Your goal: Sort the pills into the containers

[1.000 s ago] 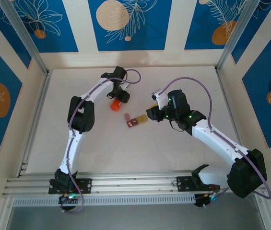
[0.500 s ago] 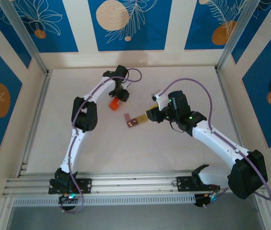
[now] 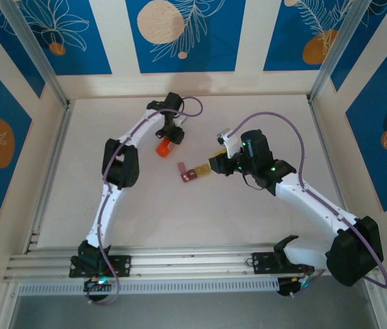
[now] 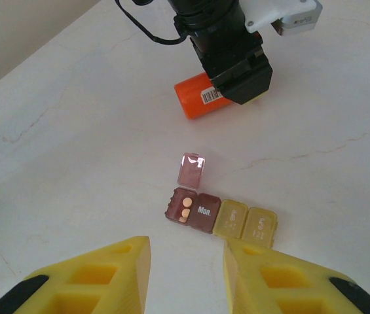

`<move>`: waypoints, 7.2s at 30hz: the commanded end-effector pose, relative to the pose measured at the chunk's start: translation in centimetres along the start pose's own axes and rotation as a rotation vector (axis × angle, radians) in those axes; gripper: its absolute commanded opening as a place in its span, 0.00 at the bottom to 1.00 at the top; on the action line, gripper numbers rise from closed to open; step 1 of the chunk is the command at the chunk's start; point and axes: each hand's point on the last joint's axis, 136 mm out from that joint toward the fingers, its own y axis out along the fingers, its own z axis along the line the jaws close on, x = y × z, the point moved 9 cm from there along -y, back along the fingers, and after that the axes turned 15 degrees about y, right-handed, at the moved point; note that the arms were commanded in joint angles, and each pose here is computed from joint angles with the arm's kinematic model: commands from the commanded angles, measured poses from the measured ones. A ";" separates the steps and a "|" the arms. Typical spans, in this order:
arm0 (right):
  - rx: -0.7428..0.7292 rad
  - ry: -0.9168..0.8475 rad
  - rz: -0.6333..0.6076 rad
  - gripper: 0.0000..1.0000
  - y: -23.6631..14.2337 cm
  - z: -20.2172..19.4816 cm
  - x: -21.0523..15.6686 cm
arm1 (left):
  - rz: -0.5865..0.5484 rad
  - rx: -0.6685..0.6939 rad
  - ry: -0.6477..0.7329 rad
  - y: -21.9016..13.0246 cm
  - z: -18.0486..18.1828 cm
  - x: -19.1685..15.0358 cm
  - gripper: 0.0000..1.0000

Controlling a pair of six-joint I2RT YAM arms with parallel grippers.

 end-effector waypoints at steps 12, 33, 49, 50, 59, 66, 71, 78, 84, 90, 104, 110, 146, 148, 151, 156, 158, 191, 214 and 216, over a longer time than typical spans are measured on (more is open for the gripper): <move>0.046 0.012 -0.031 0.34 -0.6 0.7 0.5 | -1.103 0.315 -0.144 -12.9 -2.5 -6.6 0.39; 0.055 -0.020 0.015 0.34 0.5 2.7 0.9 | -1.166 0.400 -0.053 -8.6 -7.0 -16.9 0.42; 0.035 -0.054 0.061 0.34 2.5 3.6 0.1 | -1.173 0.372 -0.141 -7.2 -5.9 -15.1 0.51; 0.032 -0.055 0.061 0.34 2.4 3.6 0.0 | -1.172 0.364 -0.141 -7.0 -6.0 -15.0 0.51; 0.031 -0.059 0.060 0.34 2.4 3.7 0.0 | -1.146 0.343 -0.123 -6.3 -6.4 -15.6 0.55; 0.036 -0.062 0.056 0.34 2.3 3.9 -0.1 | -1.139 0.334 -0.161 -6.8 -7.1 -16.7 0.56; 0.034 -0.064 0.056 0.34 2.3 4.0 -0.1 | -1.129 0.340 -0.157 -7.1 -8.0 -17.3 0.57; 0.042 -0.066 0.051 0.34 2.0 4.3 -0.2 | -1.120 0.337 -0.187 -7.0 -8.0 -17.7 0.58; 0.032 -0.069 0.043 0.34 1.5 4.2 -0.4 | -1.108 0.320 -0.173 -6.8 -8.7 -18.1 0.58; 0.030 -0.067 0.039 0.34 1.1 4.2 -0.5 | -1.099 0.348 -0.139 -7.0 -9.3 -18.3 0.69; -0.023 0.002 0.086 0.34 2.0 2.7 -0.7 | -1.174 0.307 -0.276 -12.0 -9.0 -19.3 0.87; -0.074 0.098 0.164 0.34 3.7 0.7 -0.8 | -0.916 0.267 -0.354 -17.8 -7.5 -17.0 0.84; -0.047 0.334 0.426 0.53 13.7 -9.0 -2.9 | -0.265 -0.296 -0.334 -9.2 -4.8 -5.1 0.63; -0.052 0.334 0.431 0.55 13.9 -9.0 -3.1 | -0.246 -0.305 -0.336 -8.6 -4.8 -5.2 0.62; -0.051 0.329 0.438 0.56 14.2 -8.9 -3.2 | -0.226 -0.314 -0.339 -7.9 -4.9 -5.3 0.55; -0.056 0.317 0.459 0.56 14.7 -8.7 -3.6 | -0.204 -0.321 -0.349 -6.8 -5.1 -5.4 0.52; -0.055 0.310 0.466 0.57 14.9 -8.6 -3.7 | -0.197 -0.318 -0.351 -6.5 -5.1 -5.5 0.52; -0.126 0.295 0.538 0.56 15.6 -9.0 -5.0 | 0.040 -0.374 -0.187 -3.4 -6.8 -5.6 0.42; -0.162 0.307 0.565 0.55 16.0 -9.5 -5.3 | 0.000 -0.547 -0.202 -4.7 -8.5 -5.1 0.35; -0.164 0.307 0.566 0.55 16.0 -9.6 -5.3 | 0.007 -0.546 -0.197 -4.8 -8.5 -5.2 0.35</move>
